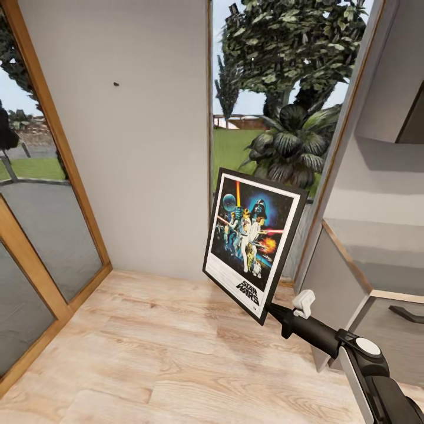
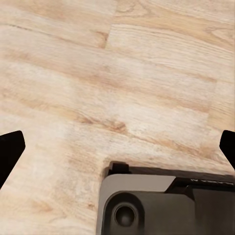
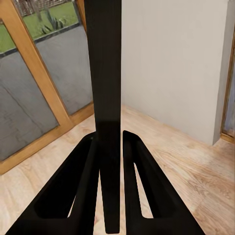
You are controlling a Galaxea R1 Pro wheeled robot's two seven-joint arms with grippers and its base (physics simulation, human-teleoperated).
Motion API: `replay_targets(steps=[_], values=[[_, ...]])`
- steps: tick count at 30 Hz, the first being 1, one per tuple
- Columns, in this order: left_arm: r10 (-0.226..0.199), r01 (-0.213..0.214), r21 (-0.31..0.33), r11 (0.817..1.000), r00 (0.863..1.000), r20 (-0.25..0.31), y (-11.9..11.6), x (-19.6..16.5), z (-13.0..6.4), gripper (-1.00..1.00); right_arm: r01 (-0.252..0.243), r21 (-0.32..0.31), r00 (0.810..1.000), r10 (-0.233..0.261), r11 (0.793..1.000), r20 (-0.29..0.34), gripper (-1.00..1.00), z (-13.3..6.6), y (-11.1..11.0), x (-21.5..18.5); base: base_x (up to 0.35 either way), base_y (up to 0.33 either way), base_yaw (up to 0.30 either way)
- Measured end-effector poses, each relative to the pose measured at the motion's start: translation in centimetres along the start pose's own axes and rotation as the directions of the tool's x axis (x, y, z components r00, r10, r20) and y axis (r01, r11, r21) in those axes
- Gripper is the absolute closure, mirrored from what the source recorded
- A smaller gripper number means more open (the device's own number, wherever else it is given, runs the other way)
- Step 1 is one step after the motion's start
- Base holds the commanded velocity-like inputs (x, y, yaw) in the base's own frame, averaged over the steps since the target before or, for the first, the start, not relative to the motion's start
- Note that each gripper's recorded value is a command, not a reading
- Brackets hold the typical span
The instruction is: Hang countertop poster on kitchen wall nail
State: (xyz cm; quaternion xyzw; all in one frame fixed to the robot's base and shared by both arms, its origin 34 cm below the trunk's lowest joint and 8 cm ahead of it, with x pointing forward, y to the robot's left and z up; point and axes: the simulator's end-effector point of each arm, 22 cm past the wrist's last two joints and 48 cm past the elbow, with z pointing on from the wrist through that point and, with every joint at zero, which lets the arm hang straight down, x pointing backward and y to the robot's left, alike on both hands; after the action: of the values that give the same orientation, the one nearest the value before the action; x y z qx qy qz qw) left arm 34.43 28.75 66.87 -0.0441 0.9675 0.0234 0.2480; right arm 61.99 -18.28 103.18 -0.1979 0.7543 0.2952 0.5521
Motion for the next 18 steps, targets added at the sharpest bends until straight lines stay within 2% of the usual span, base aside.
replay_targets(steps=[18], values=[[0.000,0.000,0.000,1.000,1.000,0.000,0.07,0.06,-0.94,-1.00,-0.001,0.000,1.000,0.001,1.000,-0.001,1.00,-0.51,0.48,-0.54,0.000,0.000,0.000]])
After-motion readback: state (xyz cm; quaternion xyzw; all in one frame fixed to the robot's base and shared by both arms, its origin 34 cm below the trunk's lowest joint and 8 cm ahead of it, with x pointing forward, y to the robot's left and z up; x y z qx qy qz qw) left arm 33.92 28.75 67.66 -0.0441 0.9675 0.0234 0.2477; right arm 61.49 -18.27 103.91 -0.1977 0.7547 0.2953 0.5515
